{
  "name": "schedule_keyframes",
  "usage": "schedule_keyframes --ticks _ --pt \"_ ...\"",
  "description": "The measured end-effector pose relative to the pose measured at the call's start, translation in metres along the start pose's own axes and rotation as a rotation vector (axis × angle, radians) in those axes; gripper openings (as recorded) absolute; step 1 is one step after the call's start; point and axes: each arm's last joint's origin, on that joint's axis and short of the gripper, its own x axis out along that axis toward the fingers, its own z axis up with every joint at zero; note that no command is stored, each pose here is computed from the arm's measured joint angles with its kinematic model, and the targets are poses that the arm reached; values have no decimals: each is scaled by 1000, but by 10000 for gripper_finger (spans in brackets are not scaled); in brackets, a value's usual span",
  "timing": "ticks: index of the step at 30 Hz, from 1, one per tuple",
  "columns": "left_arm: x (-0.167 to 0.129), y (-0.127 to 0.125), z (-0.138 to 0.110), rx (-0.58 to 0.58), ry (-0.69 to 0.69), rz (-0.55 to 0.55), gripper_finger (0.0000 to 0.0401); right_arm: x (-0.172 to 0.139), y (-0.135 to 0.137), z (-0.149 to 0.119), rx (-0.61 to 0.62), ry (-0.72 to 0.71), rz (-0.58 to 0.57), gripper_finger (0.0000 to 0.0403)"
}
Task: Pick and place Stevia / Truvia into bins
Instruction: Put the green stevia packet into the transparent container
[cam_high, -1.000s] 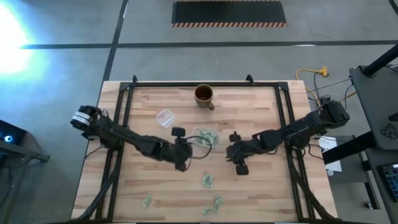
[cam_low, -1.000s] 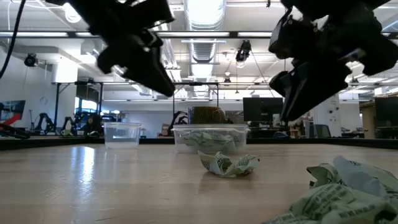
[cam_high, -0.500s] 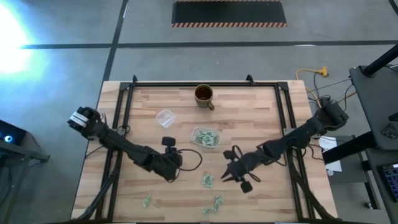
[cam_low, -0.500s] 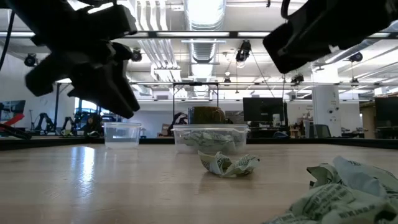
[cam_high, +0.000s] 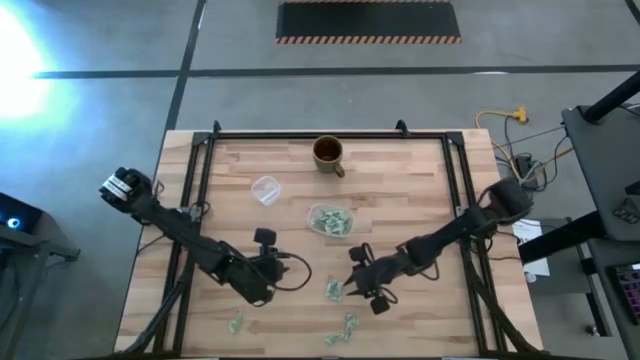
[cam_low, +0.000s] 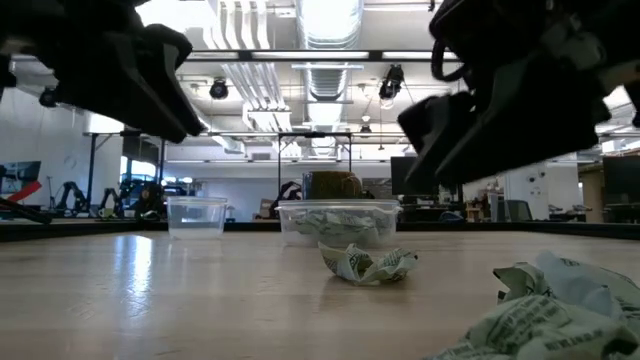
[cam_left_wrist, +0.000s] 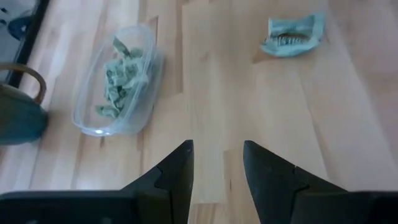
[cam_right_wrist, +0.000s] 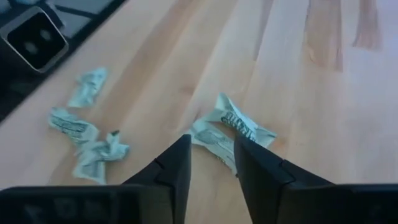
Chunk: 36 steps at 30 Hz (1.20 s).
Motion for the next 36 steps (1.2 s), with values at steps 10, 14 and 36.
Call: schedule_keyframes --ticks 10,14,36 --pt "-4 3 -5 -2 -14 21 123 24 -7 -4 10 52 -21 152" --pt "-2 3 -10 -4 -17 20 123 26 -8 -7 19 82 -27 150" --pt "-3 4 -9 -17 -34 16 123 34 -16 -18 27 119 -48 89"
